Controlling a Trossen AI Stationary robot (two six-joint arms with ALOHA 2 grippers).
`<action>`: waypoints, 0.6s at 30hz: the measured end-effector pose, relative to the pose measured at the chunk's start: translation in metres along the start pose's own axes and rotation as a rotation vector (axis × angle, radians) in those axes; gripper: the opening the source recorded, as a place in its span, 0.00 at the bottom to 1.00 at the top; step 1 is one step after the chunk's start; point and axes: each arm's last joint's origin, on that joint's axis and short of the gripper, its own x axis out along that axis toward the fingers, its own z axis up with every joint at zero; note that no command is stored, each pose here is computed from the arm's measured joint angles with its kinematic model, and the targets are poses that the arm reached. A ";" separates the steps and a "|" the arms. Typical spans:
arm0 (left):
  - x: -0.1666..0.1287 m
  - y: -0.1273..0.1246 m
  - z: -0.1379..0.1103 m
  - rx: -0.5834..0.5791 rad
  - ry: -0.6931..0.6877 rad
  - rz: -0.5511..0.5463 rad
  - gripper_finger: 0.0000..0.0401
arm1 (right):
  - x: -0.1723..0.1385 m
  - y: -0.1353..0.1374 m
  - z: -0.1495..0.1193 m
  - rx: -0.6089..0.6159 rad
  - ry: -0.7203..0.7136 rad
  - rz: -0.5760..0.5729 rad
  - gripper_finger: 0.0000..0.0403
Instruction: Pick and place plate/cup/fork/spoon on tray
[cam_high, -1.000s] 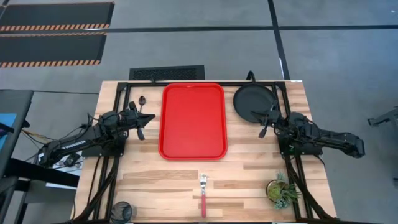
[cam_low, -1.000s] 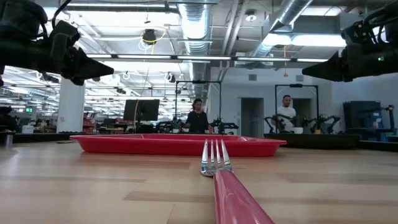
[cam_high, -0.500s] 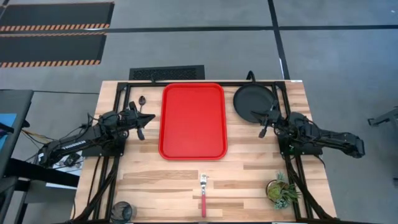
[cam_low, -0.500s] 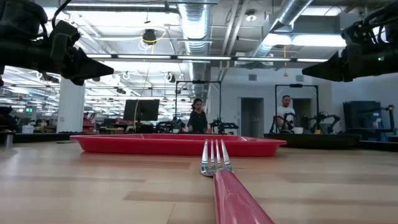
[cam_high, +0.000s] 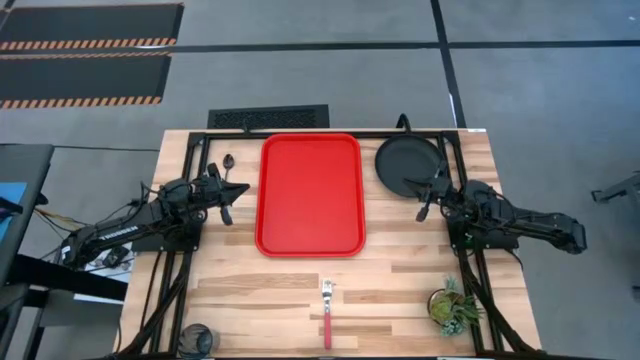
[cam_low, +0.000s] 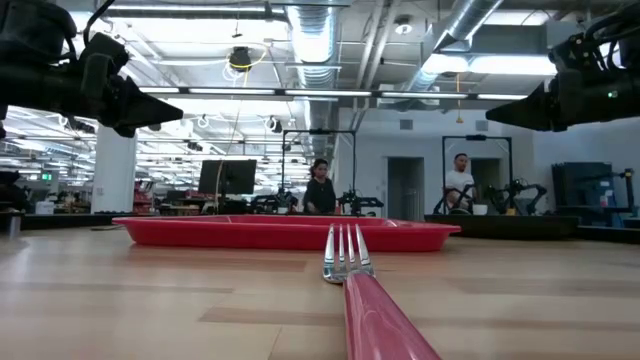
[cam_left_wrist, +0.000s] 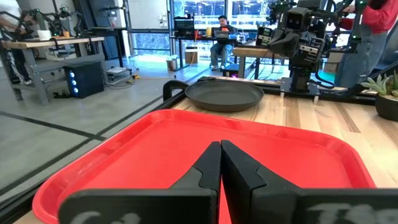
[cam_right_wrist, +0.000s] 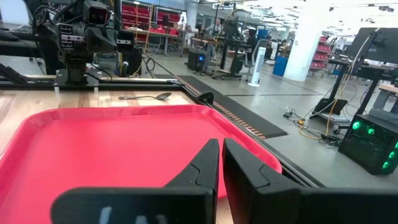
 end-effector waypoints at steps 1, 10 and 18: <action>0.000 0.000 0.000 0.000 0.000 0.000 0.00 | 0.000 0.000 0.000 0.008 -0.003 0.001 0.12; 0.000 0.000 0.000 0.000 0.000 0.000 0.00 | 0.001 0.000 0.003 0.254 -0.051 0.024 0.12; 0.000 0.000 0.000 0.000 0.000 0.000 0.00 | 0.006 0.004 0.009 0.392 -0.089 0.084 0.07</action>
